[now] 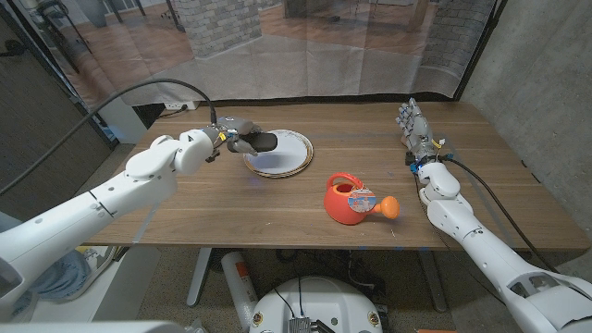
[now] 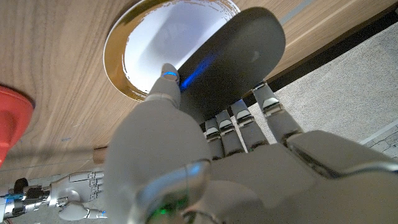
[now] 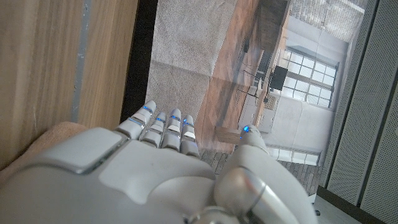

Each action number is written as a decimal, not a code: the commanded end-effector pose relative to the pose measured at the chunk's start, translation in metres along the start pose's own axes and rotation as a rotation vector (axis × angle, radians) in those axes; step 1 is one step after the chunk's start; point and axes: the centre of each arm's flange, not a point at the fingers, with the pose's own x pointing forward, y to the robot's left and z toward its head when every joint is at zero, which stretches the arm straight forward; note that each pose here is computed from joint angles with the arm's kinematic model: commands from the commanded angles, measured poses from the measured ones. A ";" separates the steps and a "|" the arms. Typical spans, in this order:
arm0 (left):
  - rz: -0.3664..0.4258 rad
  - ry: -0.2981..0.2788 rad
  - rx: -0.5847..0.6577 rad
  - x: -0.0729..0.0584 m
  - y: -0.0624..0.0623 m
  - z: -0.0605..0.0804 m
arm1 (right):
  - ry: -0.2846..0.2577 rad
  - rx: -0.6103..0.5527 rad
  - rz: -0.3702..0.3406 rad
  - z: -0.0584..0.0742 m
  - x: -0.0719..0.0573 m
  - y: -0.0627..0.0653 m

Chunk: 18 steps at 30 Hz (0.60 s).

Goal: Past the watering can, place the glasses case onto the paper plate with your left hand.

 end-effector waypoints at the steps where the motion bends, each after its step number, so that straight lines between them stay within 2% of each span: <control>1: 0.000 -0.048 0.010 0.020 0.000 0.002 | 0.001 -0.001 -0.011 -0.001 -0.003 0.000; 8: 0.006 -0.077 0.015 0.030 0.002 0.008 | 0.001 -0.001 -0.017 -0.001 -0.006 0.000; 18: 0.009 -0.088 0.011 0.035 0.000 0.009 | 0.002 -0.001 -0.018 -0.002 -0.008 0.000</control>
